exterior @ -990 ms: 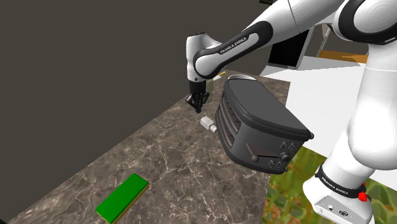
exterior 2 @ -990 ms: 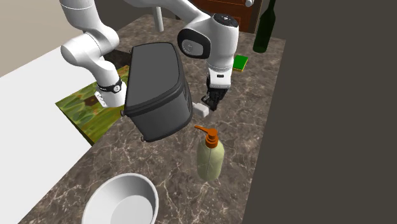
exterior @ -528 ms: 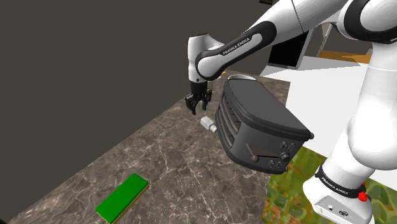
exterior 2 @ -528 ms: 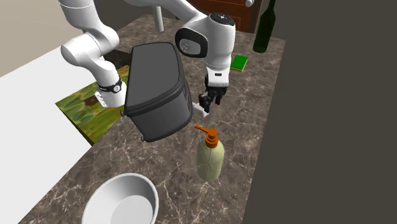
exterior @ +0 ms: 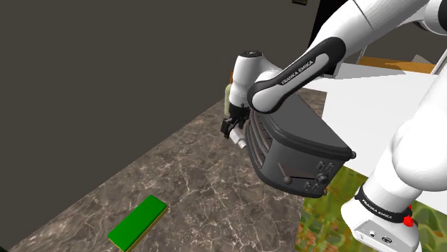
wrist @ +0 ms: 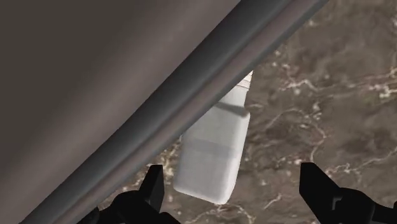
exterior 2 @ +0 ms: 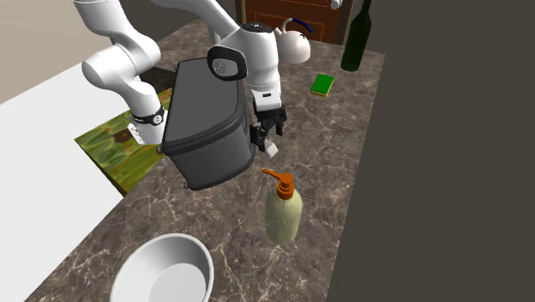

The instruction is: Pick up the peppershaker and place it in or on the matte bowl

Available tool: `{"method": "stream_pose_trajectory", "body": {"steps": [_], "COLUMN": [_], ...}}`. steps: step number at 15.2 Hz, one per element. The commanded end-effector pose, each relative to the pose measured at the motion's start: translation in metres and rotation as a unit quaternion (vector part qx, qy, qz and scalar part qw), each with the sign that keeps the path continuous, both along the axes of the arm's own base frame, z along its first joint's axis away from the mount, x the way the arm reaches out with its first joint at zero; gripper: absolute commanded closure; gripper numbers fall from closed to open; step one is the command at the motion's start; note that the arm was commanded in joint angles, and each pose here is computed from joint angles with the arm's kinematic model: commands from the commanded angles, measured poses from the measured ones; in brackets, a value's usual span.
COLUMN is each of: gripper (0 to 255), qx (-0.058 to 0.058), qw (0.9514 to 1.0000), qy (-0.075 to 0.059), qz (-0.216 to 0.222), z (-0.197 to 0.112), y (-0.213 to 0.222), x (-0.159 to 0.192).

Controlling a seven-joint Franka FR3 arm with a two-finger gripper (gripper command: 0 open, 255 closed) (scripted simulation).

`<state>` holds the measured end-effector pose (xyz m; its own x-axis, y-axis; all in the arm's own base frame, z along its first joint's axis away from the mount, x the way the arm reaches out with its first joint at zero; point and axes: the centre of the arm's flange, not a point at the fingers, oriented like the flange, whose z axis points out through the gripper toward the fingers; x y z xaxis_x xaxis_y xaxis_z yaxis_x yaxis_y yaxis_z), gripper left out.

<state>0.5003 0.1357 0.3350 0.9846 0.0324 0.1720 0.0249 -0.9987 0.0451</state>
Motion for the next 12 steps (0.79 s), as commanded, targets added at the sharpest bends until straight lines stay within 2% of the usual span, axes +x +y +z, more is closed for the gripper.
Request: {"method": "stream_pose_trajectory", "body": {"steps": [1, 4, 11, 12], "gripper": [0, 0, 0, 255], "qx": [0.000, 0.000, 0.000, 0.000], "qw": [1.0000, 1.0000, 1.0000, 1.0000], "qy": [-0.001, -0.001, -0.001, -0.001], "qz": [0.001, 0.001, 0.001, 0.001], "z": [-0.010, -0.024, -0.024, -0.023], "y": [0.000, 0.000, 0.000, -0.002], "x": [0.000, 0.003, 0.003, 0.003]}}
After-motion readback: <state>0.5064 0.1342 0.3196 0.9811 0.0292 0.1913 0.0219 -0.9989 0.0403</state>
